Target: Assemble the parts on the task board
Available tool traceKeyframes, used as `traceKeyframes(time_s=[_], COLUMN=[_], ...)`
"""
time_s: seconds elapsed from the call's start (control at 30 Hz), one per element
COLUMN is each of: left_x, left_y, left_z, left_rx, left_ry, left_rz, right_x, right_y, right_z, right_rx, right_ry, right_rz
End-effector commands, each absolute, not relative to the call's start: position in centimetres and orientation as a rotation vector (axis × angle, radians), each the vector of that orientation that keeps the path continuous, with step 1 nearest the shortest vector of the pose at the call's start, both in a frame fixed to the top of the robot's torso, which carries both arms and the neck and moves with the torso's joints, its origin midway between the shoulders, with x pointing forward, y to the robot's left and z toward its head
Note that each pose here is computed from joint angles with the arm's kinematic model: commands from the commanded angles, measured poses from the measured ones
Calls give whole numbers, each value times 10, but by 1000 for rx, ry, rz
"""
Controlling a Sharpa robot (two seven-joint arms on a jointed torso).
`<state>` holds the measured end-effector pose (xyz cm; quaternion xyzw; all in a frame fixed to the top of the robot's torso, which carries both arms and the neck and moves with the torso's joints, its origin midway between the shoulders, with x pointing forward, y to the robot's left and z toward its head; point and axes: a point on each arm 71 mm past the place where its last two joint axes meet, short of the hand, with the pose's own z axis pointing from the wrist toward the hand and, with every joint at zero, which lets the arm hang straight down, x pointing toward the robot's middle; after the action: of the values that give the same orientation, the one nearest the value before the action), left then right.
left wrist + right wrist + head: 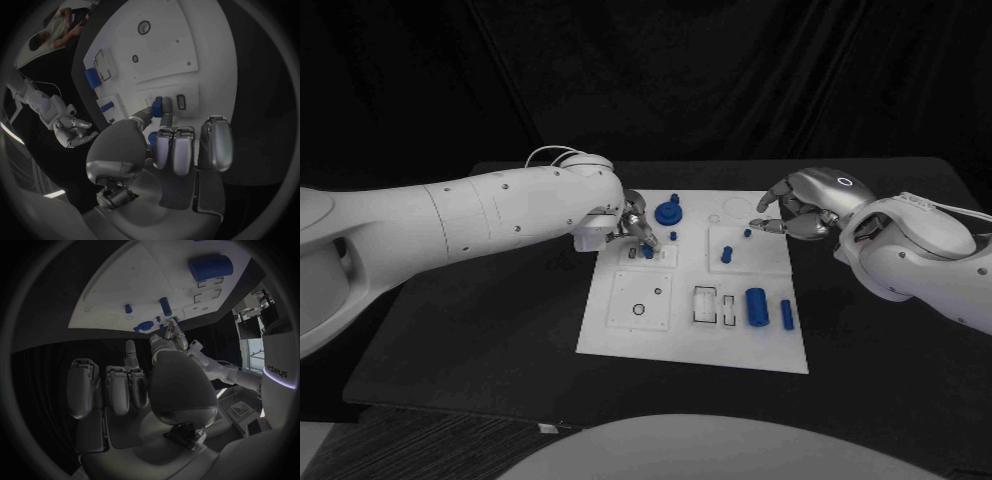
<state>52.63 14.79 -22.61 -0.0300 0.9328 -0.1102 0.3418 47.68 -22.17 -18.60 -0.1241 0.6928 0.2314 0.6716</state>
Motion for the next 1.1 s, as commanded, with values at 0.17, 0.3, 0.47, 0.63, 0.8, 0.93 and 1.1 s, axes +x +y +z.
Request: traceKeyframes(time_s=[0.17, 0.3, 0.47, 0.63, 0.8, 0.93, 1.1], left_x=[525, 525, 525, 525, 525, 525, 525], left_y=[147, 146, 146, 146, 147, 147, 147], left_z=[-228, -228, -228, -228, -228, -228, -228], left_rx=[-66, -65, -64, -64, -64, -62, -62], left_ry=[2440, 2440, 2441, 2441, 2443, 2444, 2443], left_rz=[-299, -300, -300, -300, -300, -302, -304], right_x=[477, 477, 477, 477, 477, 477, 477], right_y=[-223, -223, -223, -223, -223, -223, -222], right_z=[-187, -187, -187, -187, -187, -188, -188], right_rx=[-272, -272, -272, -272, -272, -272, -273], right_ry=[1567, 1567, 1567, 1567, 1568, 1569, 1570], right_rz=[505, 504, 504, 504, 504, 504, 504])
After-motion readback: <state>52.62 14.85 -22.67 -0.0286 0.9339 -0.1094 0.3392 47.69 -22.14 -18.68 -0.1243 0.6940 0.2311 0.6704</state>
